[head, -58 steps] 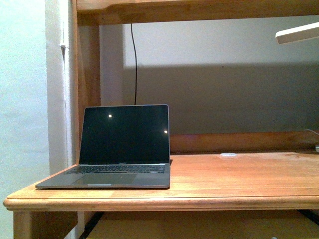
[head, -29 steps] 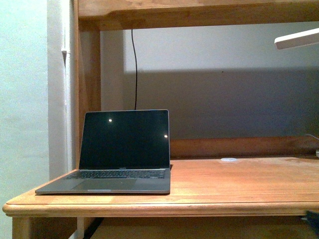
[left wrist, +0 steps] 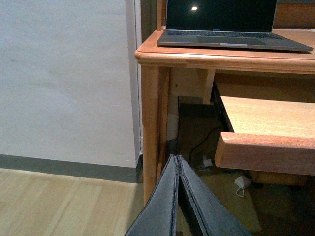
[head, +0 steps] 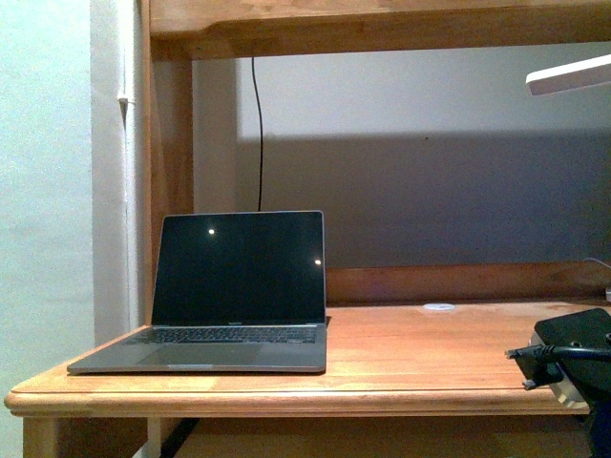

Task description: Place mouse

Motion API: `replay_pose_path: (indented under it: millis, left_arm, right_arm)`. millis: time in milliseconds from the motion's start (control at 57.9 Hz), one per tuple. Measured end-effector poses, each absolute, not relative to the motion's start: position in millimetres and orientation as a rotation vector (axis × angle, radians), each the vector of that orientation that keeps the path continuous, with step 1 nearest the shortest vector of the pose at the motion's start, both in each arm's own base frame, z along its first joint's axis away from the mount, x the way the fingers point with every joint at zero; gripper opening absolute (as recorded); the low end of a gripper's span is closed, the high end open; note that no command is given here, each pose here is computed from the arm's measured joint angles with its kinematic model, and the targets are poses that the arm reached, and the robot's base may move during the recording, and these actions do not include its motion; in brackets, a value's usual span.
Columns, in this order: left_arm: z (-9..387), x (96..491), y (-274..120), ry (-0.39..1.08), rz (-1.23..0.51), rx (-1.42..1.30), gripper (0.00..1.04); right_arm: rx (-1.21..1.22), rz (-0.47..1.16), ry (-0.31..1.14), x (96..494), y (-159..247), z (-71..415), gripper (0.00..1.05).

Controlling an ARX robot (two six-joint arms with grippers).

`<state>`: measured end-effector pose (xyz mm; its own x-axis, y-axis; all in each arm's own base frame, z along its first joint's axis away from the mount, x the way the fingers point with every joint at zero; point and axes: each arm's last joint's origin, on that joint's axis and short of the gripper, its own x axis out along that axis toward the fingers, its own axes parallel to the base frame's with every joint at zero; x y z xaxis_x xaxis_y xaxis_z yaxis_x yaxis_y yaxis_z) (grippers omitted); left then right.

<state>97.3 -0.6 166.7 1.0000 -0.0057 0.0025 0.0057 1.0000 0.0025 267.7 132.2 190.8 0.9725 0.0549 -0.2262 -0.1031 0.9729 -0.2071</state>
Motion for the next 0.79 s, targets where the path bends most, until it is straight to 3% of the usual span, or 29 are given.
replay_pose_path:
  millis: [69,639,742,794]
  left_arm:
    - [167,97,-1,-0.002,-0.006,0.002,0.06]
    - [167,97,-1,-0.002,-0.006,0.002,0.97]
    - [167,97,-1,-0.002,-0.006,0.002,0.96]
    - [167,97,-1,-0.002,-0.006,0.002,0.97]
  right_arm:
    - [-0.234,0.072,0.25,271,133,188,0.97]
    - [-0.213,0.019,0.437,312,144,175,0.97]
    - [-0.202,0.016,0.446,315,145,175,0.97]
    - [-0.192,0.021,0.448,316,145,175,0.9]
